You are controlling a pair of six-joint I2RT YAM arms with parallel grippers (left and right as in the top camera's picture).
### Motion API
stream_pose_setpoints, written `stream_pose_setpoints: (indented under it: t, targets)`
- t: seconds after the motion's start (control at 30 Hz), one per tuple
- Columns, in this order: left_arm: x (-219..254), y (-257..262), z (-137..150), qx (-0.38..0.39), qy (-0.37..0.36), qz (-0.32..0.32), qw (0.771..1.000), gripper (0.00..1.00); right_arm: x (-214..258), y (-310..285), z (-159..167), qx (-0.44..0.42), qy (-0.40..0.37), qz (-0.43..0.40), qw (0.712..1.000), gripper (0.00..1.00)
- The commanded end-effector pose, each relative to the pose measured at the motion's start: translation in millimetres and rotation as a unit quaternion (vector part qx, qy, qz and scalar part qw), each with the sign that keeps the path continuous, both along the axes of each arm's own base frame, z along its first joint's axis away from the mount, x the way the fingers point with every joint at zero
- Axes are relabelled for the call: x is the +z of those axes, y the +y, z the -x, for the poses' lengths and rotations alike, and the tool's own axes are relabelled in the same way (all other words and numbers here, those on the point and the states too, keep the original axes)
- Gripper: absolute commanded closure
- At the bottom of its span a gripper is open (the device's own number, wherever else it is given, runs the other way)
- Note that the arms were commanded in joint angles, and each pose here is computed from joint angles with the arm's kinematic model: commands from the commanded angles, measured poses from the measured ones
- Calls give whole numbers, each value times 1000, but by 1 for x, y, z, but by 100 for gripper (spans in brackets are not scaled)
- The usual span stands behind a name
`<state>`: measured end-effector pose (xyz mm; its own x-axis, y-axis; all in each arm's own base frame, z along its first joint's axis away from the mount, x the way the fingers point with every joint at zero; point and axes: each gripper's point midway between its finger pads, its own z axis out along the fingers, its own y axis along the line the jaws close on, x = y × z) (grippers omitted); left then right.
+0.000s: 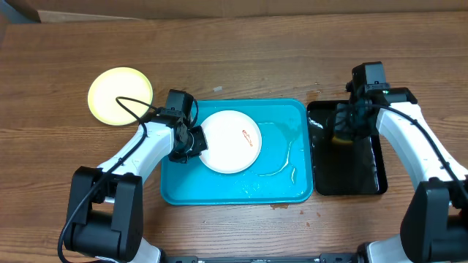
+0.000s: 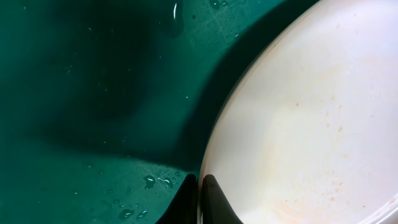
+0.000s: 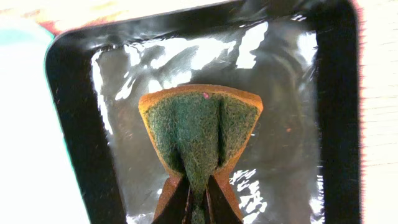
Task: Clean dirty plates on tray and stack at the side
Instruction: 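Rub the sponge in the basin water with the right gripper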
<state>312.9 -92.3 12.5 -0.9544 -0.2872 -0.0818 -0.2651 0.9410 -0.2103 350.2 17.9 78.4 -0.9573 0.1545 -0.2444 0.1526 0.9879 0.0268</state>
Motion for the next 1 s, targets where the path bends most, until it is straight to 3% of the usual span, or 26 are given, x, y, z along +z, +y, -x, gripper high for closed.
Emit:
stream_pose_setpoints:
  t: [0.0, 0.03, 0.13, 0.17, 0.3, 0.47, 0.6, 0.97]
  targets:
    - [-2, -3, 5, -4, 7, 4, 1000, 96, 42, -4, -14, -22, -71, 24, 997, 96]
    - [-2, -3, 4, -4, 5, 4, 1000, 95, 43, -3, -13, -19, -72, 22, 997, 96]
    - [-1, -3, -1, -4, -4, 6, 1000, 71, 36, -3, -4, -19, -51, 24, 998, 96]
    - [-1, -4, -2, -4, -7, 7, 1000, 71, 33, -4, -2, -19, -47, 25, 998, 96]
    - [0, -5, -2, 0, -7, 9, 1000, 81, 25, -3, 3, -30, -38, 21, 999, 96]
    - [-1, -7, -1, -3, -5, 8, 1000, 83, 30, 8, 9, -30, -32, -7, 999, 96]
    - [-1, -7, -1, -3, -5, 8, 1000, 93, 38, 8, 4, -30, -41, -8, 999, 96]
    - [-1, -7, -1, -2, -5, 9, 1000, 96, 69, 15, 4, -21, -33, -24, 999, 96]
